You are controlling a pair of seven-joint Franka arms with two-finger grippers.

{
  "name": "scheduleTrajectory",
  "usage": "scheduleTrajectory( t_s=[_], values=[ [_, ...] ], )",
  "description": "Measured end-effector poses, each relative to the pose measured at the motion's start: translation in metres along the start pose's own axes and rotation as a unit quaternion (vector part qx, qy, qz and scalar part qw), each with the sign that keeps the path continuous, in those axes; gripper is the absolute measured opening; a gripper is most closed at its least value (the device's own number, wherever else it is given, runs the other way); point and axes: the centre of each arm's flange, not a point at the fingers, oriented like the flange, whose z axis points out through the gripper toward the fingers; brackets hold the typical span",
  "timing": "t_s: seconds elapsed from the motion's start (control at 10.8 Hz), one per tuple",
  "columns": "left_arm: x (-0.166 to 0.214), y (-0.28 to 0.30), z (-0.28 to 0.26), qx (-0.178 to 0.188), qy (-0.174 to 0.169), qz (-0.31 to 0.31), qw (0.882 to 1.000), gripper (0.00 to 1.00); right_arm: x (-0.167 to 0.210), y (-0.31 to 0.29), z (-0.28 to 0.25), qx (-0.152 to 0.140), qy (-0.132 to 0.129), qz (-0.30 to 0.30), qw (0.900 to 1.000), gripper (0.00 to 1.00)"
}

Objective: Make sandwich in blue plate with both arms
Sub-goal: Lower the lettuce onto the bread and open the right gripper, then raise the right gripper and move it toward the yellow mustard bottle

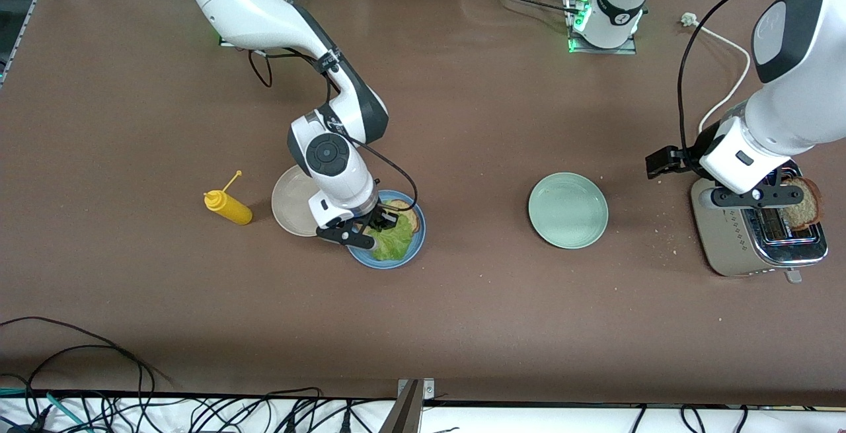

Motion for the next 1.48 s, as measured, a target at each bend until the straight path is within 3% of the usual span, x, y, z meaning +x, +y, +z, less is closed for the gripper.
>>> scheduleTrajectory(
  t_s=[0.37, 1.02, 1.48],
  values=[
    [0.0, 0.0, 0.0, 0.0, 0.0, 0.0, 1.0, 1.0, -0.003, 0.0, 0.004, -0.003, -0.003, 0.003, 1.0, 0.14],
    [0.0, 0.0, 0.0, 0.0, 0.0, 0.0, 1.0, 1.0, -0.001, 0.003, 0.005, -0.005, -0.002, 0.008, 1.0, 0.99],
    [0.0, -0.001, 0.0, 0.0, 0.001, -0.001, 1.0, 1.0, 0.028, 0.034, -0.025, -0.006, 0.013, -0.001, 1.0, 1.0]
  ],
)
